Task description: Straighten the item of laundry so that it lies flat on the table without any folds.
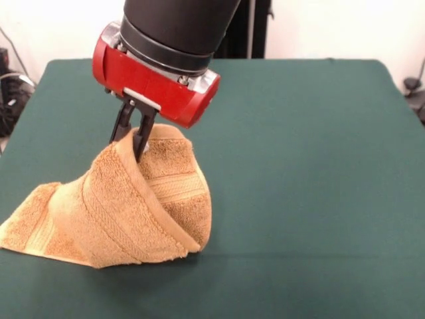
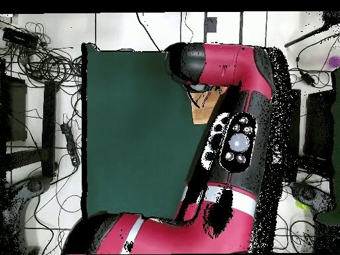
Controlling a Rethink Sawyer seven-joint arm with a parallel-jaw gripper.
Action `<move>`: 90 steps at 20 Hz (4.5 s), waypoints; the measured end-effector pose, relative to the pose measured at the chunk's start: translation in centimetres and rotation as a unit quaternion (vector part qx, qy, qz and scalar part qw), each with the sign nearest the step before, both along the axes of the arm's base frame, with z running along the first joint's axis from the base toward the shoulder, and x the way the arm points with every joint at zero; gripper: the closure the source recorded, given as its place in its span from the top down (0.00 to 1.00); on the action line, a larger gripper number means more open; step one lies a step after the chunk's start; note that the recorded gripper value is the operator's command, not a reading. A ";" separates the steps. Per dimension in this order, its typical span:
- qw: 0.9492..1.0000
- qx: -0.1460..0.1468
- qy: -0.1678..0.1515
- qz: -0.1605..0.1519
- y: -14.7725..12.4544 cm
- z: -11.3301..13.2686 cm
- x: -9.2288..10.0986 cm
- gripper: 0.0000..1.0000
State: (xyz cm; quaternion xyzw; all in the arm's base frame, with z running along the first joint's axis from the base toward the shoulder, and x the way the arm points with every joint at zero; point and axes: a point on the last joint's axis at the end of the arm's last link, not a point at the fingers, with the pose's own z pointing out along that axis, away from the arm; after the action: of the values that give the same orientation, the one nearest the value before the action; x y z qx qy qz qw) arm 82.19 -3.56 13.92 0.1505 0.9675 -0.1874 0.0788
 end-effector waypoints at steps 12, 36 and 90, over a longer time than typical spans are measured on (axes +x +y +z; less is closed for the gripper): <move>1.000 -0.004 -0.012 0.011 0.5 -0.8 1.6 0.00; 0.996 -0.008 -0.086 -0.032 3.5 -3.4 6.2 0.00; 0.985 -0.036 -0.155 -0.067 5.1 2.9 7.6 0.00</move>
State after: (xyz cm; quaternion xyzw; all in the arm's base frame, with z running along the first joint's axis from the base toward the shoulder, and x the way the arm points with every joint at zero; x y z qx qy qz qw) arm 89.74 1.51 16.87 0.2397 0.9236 -0.2017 0.2208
